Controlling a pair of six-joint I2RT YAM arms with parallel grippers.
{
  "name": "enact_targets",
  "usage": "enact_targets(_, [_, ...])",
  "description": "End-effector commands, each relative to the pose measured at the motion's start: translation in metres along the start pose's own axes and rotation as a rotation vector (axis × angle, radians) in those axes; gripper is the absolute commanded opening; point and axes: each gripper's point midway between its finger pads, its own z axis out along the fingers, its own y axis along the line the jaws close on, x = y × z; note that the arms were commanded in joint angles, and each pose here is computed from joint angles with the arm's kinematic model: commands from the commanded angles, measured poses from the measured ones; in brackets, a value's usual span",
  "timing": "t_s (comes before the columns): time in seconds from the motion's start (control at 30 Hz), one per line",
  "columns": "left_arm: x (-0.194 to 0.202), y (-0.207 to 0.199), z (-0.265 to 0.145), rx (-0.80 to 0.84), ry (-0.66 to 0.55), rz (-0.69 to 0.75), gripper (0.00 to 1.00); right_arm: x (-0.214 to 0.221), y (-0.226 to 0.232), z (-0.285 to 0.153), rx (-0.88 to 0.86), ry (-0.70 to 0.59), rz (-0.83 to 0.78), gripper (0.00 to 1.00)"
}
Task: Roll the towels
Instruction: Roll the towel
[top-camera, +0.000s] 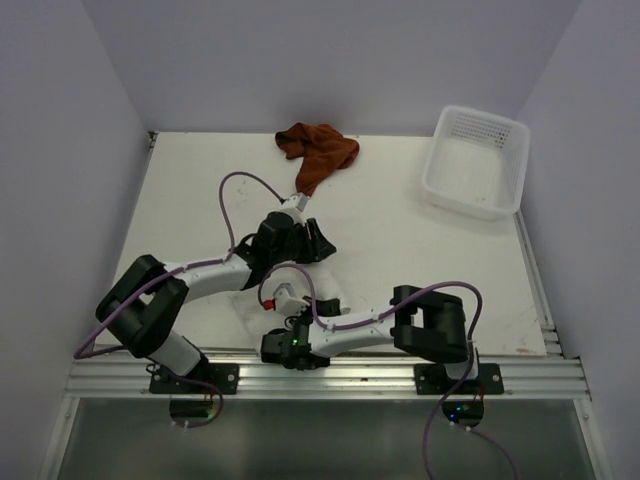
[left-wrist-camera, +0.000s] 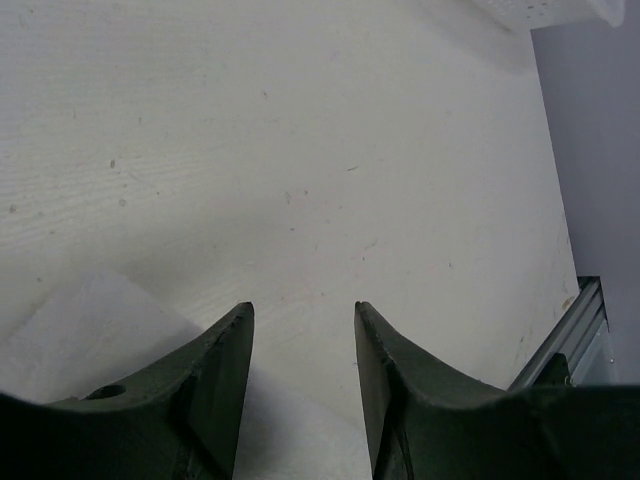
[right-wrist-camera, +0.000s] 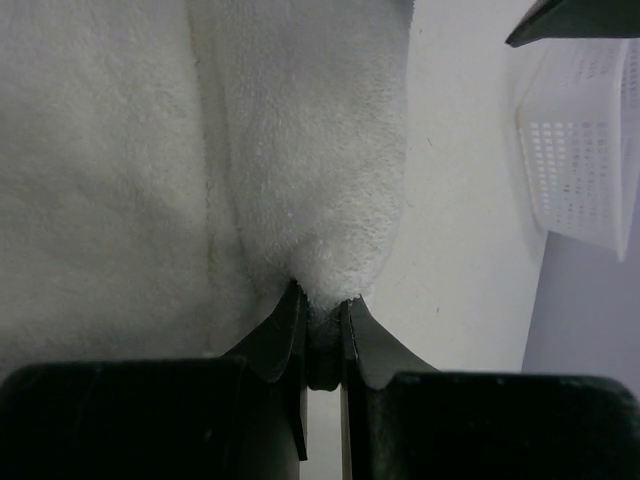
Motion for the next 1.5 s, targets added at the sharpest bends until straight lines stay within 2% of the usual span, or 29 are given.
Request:
enact_targets(0.0, [0.011,0.002,0.004,0.026,0.002,-0.020,0.49,0.003,0.000,-0.005,0.032,0.007,-0.050,0.00])
enact_targets(0.13, [0.027,0.018,0.003,-0.002,0.024,-0.034,0.49,0.004,0.002,-0.006,0.015,0.011,-0.046,0.00])
enact_targets(0.37, [0.046,0.036,0.005,-0.031,0.037,-0.046,0.48,0.004,0.005,-0.006,0.003,0.018,-0.050,0.08])
enact_targets(0.57, [0.059,0.052,0.006,-0.065,0.045,-0.057,0.47,0.000,0.005,-0.011,-0.055,0.002,0.044,0.33])
enact_targets(0.73, [0.067,0.061,0.007,-0.086,0.034,-0.064,0.47,-0.003,-0.002,-0.016,-0.132,-0.001,0.149,0.47])
enact_targets(0.93, [0.074,0.065,0.009,-0.089,0.045,-0.068,0.47,-0.020,-0.012,-0.027,-0.209,-0.027,0.253,0.59])
enact_targets(0.97, [0.074,0.066,0.008,-0.093,0.043,-0.066,0.47,-0.025,-0.018,-0.032,-0.237,-0.045,0.301,0.64])
enact_targets(1.07, [0.075,0.066,0.007,-0.097,0.044,-0.067,0.47,-0.027,-0.030,-0.040,-0.316,-0.058,0.408,0.67])
enact_targets(1.23, [0.079,0.071,0.003,-0.111,0.045,-0.068,0.47,-0.029,-0.049,-0.041,-0.471,-0.078,0.645,0.68])
enact_targets(1.27, [0.080,0.071,0.002,-0.111,0.047,-0.069,0.47,-0.022,-0.049,-0.045,-0.552,-0.067,0.687,0.68])
enact_targets(1.33, [0.082,0.072,0.001,-0.113,0.049,-0.069,0.47,-0.016,-0.051,-0.031,-0.593,-0.066,0.775,0.69])
enact_targets(1.37, [0.083,0.073,0.000,-0.116,0.051,-0.069,0.46,-0.017,-0.044,-0.038,-0.691,-0.057,0.799,0.70])
enact_targets(1.47, [0.084,0.073,-0.001,-0.117,0.053,-0.069,0.46,-0.017,-0.047,-0.029,-0.762,-0.069,0.912,0.71])
